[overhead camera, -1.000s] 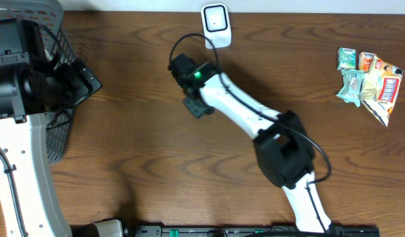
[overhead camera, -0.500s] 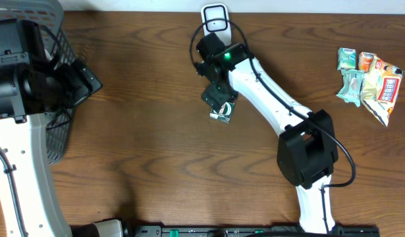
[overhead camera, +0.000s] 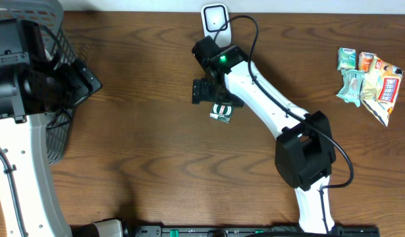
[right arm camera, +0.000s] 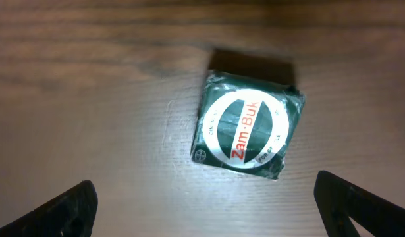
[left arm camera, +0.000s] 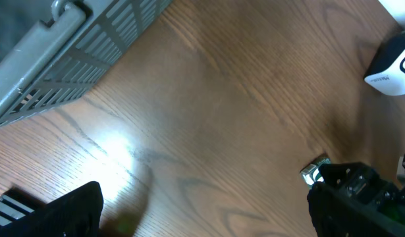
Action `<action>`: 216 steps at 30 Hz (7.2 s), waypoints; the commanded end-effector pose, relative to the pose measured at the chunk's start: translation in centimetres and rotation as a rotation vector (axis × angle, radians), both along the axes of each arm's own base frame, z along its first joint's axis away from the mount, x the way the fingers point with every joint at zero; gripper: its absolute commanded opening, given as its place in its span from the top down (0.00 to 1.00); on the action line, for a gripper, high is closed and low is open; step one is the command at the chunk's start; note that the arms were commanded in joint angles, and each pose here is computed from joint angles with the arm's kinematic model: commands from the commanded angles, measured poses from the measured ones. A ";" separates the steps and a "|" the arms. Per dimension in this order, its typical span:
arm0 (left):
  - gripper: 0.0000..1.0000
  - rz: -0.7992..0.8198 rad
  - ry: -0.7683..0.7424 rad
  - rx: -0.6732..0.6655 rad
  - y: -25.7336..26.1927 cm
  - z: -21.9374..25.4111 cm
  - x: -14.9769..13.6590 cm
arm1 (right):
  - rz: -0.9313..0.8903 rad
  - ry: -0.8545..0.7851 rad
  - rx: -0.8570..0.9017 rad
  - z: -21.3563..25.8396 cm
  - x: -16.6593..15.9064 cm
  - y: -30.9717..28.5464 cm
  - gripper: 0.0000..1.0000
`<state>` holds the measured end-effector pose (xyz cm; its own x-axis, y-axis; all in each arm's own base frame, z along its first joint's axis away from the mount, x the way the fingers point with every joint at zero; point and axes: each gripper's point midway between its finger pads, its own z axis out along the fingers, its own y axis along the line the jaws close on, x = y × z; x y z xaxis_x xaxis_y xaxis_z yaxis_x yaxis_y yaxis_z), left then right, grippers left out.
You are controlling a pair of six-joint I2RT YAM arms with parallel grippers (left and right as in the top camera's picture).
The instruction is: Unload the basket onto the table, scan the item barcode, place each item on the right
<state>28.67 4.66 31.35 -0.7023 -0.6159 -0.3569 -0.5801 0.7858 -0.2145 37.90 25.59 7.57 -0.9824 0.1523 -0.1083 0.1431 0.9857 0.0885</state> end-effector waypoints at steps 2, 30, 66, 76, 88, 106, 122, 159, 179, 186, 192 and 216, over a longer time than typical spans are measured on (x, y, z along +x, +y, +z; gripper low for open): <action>0.02 -0.001 -0.003 0.011 0.2 0.2 -0.1 | -0.298 -0.042 -0.131 -2.2 -0.2 -2.6 0.01; 0.02 -0.001 -0.003 0.011 0.2 0.2 -0.1 | 0.744 -0.066 -0.256 -0.4 -0.2 -6.8 0.12; 0.02 -0.001 -0.003 0.011 0.2 0.2 -0.1 | 0.671 -0.118 -0.128 -6.6 0.0 -5.9 0.09; 0.02 -0.001 -0.003 0.010 0.2 0.2 -0.1 | 0.669 -0.086 -0.133 -7.7 -0.5 -6.4 0.22; 0.02 -0.001 -0.003 0.011 0.2 0.2 -0.1 | 0.532 -0.067 -0.072 -8.1 -0.5 -5.8 0.43; 0.02 -0.001 -0.003 0.011 0.2 0.2 -0.1 | 0.384 0.040 0.669 1.9 0.5 -3.0 0.55; 0.02 -0.001 -0.003 0.011 0.2 0.2 -0.1 | 0.567 -0.241 1.338 12.6 2.1 -3.7 0.54; 0.02 -0.001 -0.003 0.011 0.2 0.2 -0.1 | 0.597 -0.256 1.241 11.1 2.6 -3.0 0.51; 0.02 -0.001 -0.003 0.011 0.2 0.2 -0.1 | 0.711 -0.003 -0.109 -4.3 0.8 -9.8 0.46; 0.02 -0.001 -0.003 0.011 0.2 0.2 -0.1 | 0.626 -0.006 -0.198 -4.7 0.6 -10.2 0.34; 0.02 -0.001 -0.003 0.011 0.2 0.2 -0.1 | 0.250 0.042 0.010 -1.4 0.2 -7.3 0.25; 0.02 -0.001 -0.003 0.011 0.2 0.2 -0.1 | -0.545 0.134 -0.055 -4.2 -1.8 -8.8 0.11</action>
<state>28.67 4.66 31.35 -0.7022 -0.6159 -0.3571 -0.5802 0.7858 -0.2142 36.29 17.55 5.07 -0.8452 0.5337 0.0283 0.5344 0.8442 0.0408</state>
